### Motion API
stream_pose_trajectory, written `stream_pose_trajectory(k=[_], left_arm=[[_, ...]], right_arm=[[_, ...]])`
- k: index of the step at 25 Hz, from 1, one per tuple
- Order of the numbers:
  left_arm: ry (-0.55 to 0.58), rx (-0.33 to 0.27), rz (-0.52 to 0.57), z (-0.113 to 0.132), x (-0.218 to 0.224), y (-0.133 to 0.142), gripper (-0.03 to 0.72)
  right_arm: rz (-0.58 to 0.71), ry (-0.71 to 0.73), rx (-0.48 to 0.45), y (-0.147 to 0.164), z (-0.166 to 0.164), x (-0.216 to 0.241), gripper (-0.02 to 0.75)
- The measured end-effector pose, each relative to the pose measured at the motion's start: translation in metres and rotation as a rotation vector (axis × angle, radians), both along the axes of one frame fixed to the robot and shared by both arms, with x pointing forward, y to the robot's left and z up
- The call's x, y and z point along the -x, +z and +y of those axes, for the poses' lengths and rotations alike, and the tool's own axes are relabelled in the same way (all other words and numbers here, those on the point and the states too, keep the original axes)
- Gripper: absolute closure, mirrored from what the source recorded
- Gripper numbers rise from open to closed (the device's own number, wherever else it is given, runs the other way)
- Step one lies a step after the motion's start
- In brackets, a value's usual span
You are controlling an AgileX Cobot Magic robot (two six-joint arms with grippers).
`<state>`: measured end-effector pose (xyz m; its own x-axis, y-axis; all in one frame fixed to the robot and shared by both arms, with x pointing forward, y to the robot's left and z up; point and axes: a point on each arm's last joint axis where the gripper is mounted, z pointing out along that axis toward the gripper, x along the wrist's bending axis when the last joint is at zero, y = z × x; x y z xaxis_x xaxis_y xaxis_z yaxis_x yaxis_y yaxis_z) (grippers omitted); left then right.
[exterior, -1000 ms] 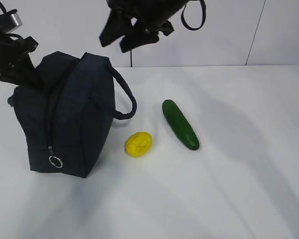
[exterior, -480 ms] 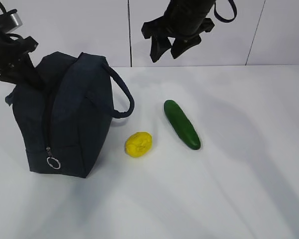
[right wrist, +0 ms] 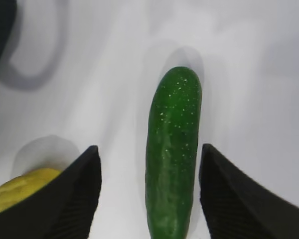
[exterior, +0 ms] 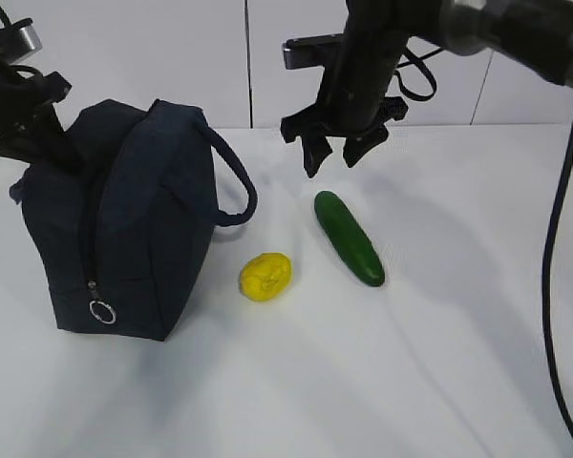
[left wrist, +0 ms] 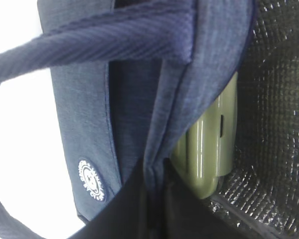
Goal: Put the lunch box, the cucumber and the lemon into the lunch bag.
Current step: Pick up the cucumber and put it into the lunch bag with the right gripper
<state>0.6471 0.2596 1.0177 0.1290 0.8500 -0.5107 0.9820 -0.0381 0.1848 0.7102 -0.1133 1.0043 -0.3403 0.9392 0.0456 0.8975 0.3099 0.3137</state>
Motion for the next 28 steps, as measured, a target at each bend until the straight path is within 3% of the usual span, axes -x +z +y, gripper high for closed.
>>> stream_pose_trajectory(k=[16,28], left_arm=[[-0.009,-0.008,-0.004,0.001,0.000,0.000,0.703],[-0.012,-0.016,-0.005,0.001,0.000,-0.001,0.703]], right_arm=[[0.114,-0.020,0.034,-0.064,0.000,-0.011,0.271],[0.138,-0.087,0.011,-0.072,-0.029,-0.022,0.271]])
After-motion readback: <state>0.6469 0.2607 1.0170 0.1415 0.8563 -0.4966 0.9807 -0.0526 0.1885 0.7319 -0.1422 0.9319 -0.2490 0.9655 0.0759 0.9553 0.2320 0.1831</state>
